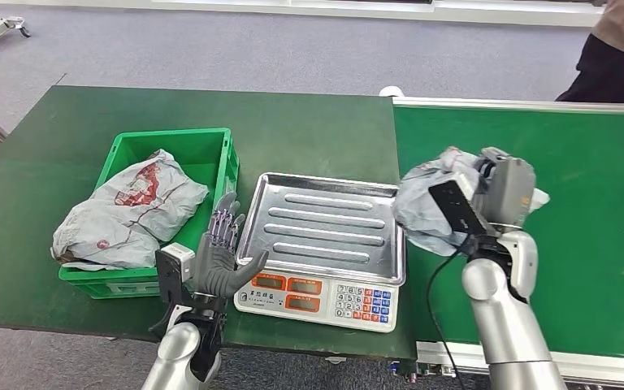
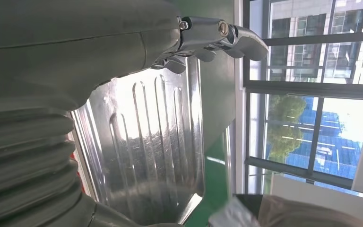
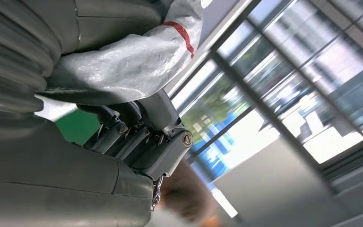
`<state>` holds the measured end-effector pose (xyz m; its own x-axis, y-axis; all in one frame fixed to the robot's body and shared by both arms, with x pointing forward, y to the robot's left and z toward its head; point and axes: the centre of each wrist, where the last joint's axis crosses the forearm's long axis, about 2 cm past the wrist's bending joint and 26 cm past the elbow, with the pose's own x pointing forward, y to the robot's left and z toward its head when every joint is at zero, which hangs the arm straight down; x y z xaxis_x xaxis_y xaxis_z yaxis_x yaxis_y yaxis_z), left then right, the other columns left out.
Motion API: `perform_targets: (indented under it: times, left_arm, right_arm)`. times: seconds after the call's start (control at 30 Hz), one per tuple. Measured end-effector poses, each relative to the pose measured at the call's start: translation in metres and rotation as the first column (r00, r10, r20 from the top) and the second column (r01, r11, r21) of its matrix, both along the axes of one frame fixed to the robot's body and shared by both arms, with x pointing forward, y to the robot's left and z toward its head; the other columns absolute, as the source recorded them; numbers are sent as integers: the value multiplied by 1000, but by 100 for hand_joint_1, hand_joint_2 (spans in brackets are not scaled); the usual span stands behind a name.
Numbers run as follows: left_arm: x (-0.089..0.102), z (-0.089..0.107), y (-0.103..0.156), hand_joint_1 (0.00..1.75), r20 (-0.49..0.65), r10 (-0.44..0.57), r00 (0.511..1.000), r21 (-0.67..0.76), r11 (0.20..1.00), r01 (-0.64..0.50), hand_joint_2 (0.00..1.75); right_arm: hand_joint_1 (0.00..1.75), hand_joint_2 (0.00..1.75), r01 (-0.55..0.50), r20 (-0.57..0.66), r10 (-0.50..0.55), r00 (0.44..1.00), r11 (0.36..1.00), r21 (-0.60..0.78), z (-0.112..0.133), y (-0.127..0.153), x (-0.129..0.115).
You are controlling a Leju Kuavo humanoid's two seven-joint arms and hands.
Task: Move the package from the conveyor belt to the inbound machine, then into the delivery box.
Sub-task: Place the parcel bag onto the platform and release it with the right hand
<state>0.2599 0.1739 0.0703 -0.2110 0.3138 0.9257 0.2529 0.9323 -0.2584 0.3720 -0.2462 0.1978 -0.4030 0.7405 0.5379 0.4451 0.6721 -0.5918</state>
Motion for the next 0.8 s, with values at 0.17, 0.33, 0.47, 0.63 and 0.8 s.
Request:
perform_targets:
  times: [0.17, 0.33, 0.47, 0.63, 0.8]
  left_arm:
    - [1, -1, -1, 0, 5, -6, 1000, -2, 1000, 6, 175]
    - [2, -1, -1, 0, 6, -9, 1000, -2, 1000, 9, 175]
    - [3, -1, -2, 0, 9, -11, 1000, -3, 1000, 11, 175]
    - [3, -1, -1, 0, 11, -10, 1000, -2, 1000, 10, 175]
    - [4, -2, 1, 0, 11, -3, 1000, 0, 1000, 3, 175]
  right_arm:
    - [175, 175, -166, 10, 167, 986, 986, -25, 21, 62, 0]
    - [83, 175, -282, 25, 283, 959, 958, -43, 38, 104, -5]
    - [0, 175, -345, 17, 346, 938, 938, -30, 46, 123, -9]
    - [0, 175, -377, 0, 377, 926, 926, 12, 46, 130, -8]
    - [0, 175, -415, -38, 420, 907, 905, 94, 41, 128, -7]
